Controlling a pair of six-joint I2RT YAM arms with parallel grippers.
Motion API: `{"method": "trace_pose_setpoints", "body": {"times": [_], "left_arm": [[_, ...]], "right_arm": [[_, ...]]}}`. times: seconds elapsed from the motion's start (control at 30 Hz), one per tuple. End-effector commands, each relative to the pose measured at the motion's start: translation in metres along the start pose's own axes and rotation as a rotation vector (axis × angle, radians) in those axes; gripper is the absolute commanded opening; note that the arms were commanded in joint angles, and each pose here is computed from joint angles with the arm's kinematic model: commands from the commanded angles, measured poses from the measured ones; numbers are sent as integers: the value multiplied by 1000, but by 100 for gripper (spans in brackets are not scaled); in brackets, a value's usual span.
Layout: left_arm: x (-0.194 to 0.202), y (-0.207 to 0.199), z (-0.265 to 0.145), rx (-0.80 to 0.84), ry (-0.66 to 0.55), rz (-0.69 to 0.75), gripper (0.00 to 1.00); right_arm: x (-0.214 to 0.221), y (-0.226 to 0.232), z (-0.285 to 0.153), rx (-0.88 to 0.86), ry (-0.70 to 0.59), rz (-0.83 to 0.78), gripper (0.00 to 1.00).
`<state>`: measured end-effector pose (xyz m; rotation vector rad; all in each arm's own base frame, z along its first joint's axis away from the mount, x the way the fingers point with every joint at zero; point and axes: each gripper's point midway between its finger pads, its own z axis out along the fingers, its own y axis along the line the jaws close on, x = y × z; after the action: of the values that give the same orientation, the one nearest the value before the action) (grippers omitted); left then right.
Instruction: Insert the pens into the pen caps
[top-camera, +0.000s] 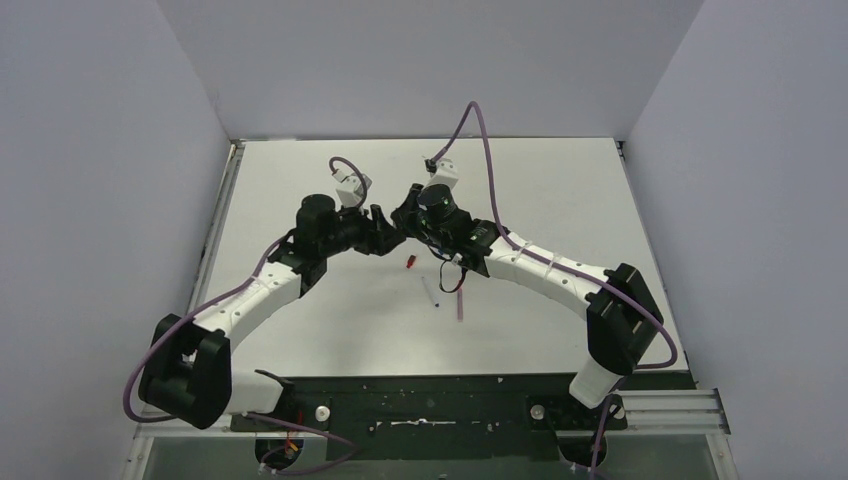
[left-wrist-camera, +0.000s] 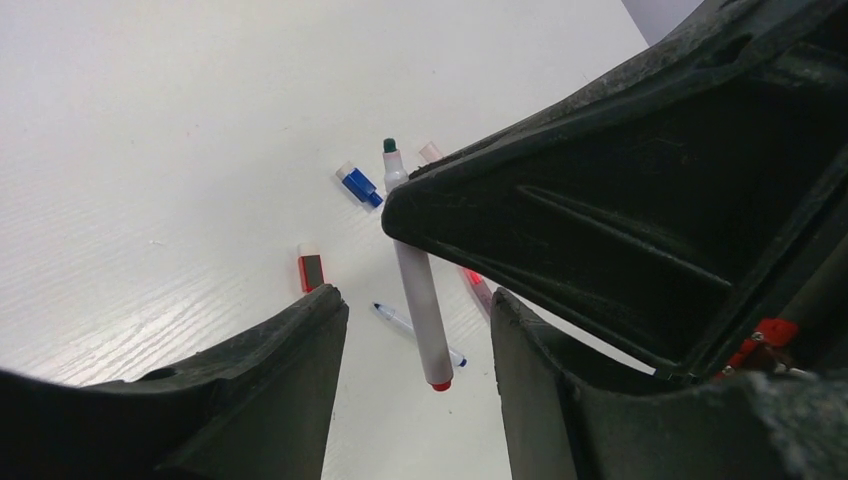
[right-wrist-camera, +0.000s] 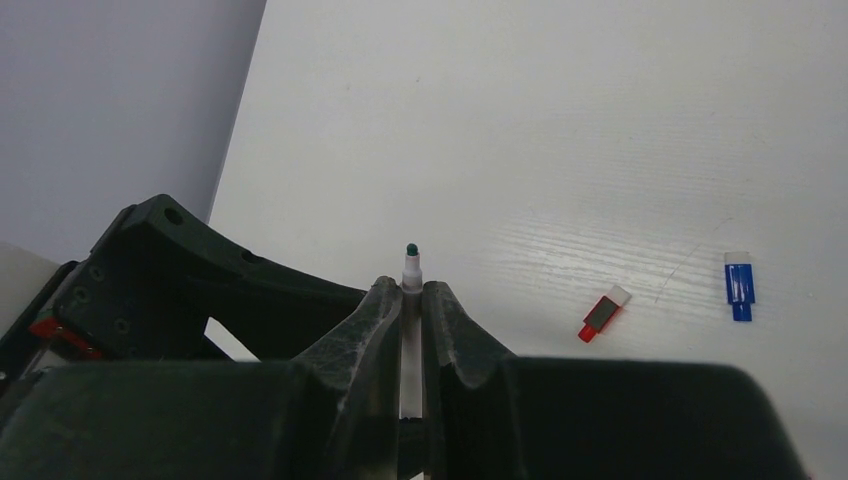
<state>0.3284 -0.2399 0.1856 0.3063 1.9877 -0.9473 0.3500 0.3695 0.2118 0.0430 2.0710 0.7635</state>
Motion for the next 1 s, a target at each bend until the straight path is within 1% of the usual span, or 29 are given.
{"method": "trace_pose_setpoints", "body": {"times": [0.0, 0.13, 0.2, 0.23, 0.27, 0.3, 0.37, 0.4, 0.63, 0.67, 0.73, 0.77, 0.83, 0.97], "left_arm": [[-25, -11, 7, 36, -70, 53, 51], [-21, -9, 11, 35, -58, 51, 47], [-18, -9, 12, 34, -53, 51, 43], [-18, -8, 13, 34, -55, 51, 38], [-18, -8, 13, 35, -55, 52, 28], [-18, -8, 13, 34, -55, 53, 15], [-18, -8, 13, 34, -55, 56, 2], [-18, -7, 13, 34, -54, 60, 0], [-17, -6, 11, 21, -47, 93, 0], [-16, -5, 10, 17, -42, 96, 0], [-13, -3, 9, 9, -31, 101, 0], [-12, -3, 8, 6, -26, 105, 0], [-8, -1, 4, -8, -16, 110, 0], [-2, 1, -8, -30, 7, 129, 0]], "right_arm": [[-34, 32, -18, -104, -97, 30, 0], [-32, 35, -17, -112, -92, 33, 0], [-31, 37, -17, -116, -93, 34, 0], [-31, 37, -17, -118, -92, 33, 0], [-30, 37, -16, -118, -89, 33, 0], [-30, 37, -16, -117, -88, 33, 0], [-29, 37, -16, -119, -85, 33, 0], [-28, 37, -15, -118, -84, 33, 0], [-24, 36, -16, -127, -69, 28, 0], [-24, 38, -15, -135, -63, 10, 4], [-26, 38, -16, -127, -63, -18, 39], [-28, 36, -17, -116, -66, -39, 50], [-35, 26, -21, -72, -80, -75, 59], [-66, 0, -36, 18, -142, -109, 62]]}}
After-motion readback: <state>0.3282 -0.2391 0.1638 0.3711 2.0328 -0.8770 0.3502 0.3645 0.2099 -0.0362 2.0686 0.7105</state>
